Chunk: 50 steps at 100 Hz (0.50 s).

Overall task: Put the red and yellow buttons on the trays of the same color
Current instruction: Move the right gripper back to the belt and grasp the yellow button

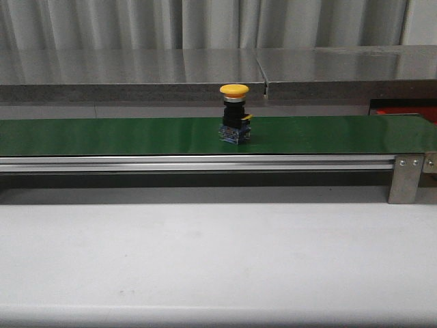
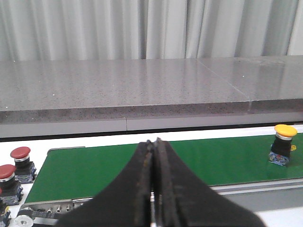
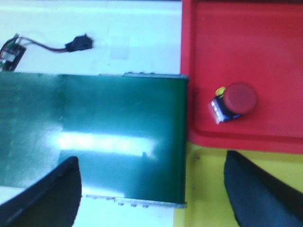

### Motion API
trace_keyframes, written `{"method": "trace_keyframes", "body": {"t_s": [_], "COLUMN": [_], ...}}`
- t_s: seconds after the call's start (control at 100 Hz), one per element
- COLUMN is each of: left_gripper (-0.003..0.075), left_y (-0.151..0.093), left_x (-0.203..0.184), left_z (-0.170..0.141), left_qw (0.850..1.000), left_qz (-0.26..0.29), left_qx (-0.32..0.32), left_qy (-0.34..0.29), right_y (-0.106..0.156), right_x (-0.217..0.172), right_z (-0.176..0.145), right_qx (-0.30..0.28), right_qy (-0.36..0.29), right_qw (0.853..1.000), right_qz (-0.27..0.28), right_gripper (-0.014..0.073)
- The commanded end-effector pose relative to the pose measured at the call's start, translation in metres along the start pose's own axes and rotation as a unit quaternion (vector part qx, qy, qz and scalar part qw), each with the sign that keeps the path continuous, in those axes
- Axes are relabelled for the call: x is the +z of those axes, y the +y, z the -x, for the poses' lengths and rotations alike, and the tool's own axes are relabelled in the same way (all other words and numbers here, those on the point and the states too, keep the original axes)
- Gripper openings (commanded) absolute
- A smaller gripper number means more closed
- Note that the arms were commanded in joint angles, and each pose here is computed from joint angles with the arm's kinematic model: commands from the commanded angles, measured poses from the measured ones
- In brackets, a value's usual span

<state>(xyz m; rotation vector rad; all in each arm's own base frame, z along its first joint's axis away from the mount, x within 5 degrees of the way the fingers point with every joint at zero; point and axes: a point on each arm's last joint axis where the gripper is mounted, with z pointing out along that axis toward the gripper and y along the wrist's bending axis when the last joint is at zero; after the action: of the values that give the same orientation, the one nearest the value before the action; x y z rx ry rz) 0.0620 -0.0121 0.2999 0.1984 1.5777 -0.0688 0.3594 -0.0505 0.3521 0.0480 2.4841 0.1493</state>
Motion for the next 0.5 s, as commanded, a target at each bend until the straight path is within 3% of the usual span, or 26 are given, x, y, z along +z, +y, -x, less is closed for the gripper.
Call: {"method": "trace_keyframes", "body": {"t_s": [0.0,0.26,0.49], "left_gripper": [-0.0019,-0.0019,-0.0019], "left_y": [0.002,0.002,0.002], "left_x": [-0.001,-0.001,-0.001], "left_z": [0.014,0.014,0.014], "left_qw": [0.999,0.999,0.999], "left_qz": [0.007,0.007,0.007], "left_qx": [-0.007,-0.007,-0.007], "left_qy": [-0.047,-0.047,-0.047], "right_y": [0.018,0.059,0.099], "right_x": [-0.029,-0.006,0.011], "right_z": [-0.009,-0.057,-0.06], "right_qx": [-0.022,-0.095,-0.152], "right_qy": [-0.052,0.011,-0.006], "right_qw": [0.998,0.994,0.985], "right_qz": [0.007,0.053,0.086], "right_gripper": [0.0614,0.0614,0.0614]}}
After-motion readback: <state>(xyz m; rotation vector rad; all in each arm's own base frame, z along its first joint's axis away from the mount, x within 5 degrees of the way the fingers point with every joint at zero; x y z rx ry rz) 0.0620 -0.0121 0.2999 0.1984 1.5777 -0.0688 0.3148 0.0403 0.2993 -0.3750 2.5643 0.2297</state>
